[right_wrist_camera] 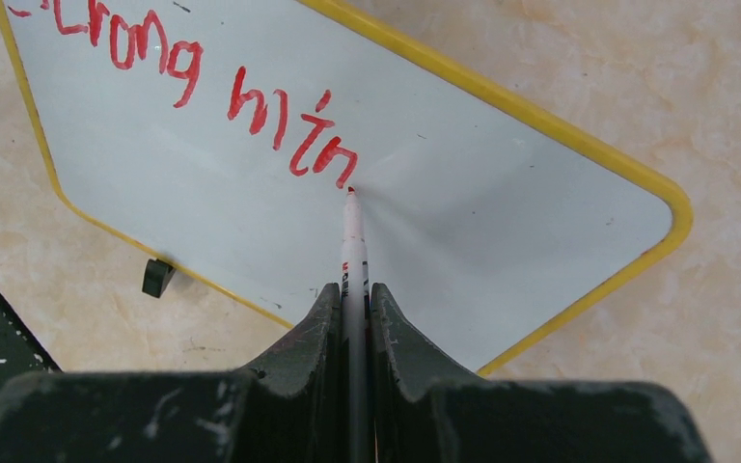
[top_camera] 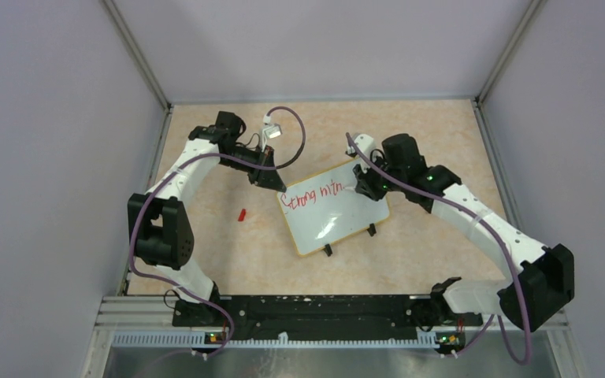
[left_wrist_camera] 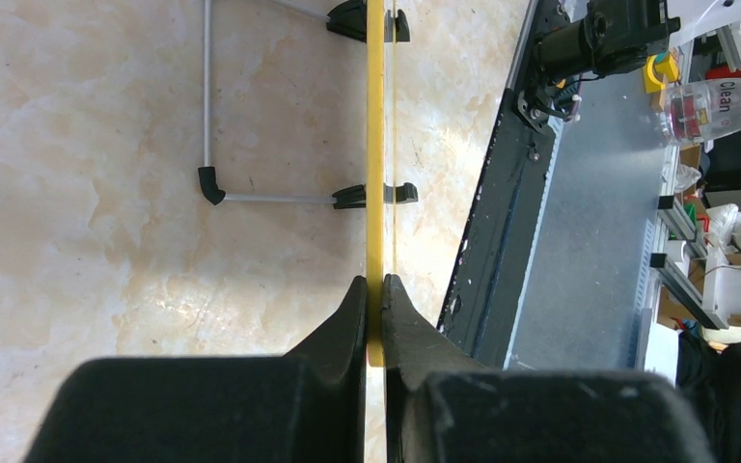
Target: Write a sentence on the whiteboard
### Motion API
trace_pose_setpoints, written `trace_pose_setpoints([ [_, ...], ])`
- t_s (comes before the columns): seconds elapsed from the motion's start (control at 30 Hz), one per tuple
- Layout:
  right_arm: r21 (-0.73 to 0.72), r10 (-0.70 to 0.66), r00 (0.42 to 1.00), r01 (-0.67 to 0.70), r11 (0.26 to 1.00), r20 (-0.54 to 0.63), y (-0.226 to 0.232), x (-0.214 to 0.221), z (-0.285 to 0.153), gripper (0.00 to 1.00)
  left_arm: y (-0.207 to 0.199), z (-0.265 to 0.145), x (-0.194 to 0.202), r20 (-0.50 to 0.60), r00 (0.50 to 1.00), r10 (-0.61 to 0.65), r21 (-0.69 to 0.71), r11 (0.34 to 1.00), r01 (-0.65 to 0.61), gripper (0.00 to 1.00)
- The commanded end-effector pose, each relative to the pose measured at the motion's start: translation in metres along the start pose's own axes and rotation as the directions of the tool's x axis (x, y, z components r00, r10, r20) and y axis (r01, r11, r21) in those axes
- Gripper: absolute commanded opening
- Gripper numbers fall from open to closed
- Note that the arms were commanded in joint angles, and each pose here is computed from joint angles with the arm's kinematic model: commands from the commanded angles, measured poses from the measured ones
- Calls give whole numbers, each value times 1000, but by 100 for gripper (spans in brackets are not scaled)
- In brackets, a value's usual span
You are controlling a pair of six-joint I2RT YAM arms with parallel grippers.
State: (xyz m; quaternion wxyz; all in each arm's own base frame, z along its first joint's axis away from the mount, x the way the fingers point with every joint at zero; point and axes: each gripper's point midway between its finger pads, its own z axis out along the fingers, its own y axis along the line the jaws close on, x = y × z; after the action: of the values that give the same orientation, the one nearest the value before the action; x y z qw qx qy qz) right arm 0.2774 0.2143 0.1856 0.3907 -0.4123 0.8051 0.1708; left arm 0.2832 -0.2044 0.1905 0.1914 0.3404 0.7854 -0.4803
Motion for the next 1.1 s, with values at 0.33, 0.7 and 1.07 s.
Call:
trace_pose_setpoints([
  [0.33, 88, -20, 996, 13, 996, 87, -23, -35, -19, 0, -6, -2, -8, 18, 999, 42, 15, 999, -43, 0],
  [0.7, 90, -26, 996, 18, 996, 89, -28, -42, -10, 0, -7, -2, -7, 18, 999, 42, 18, 999, -42, 0],
  [1.07, 60, -32, 994, 25, 998, 104, -22, -53, -7, 0, -6, -1, -7, 17, 999, 44, 18, 999, -45, 0],
])
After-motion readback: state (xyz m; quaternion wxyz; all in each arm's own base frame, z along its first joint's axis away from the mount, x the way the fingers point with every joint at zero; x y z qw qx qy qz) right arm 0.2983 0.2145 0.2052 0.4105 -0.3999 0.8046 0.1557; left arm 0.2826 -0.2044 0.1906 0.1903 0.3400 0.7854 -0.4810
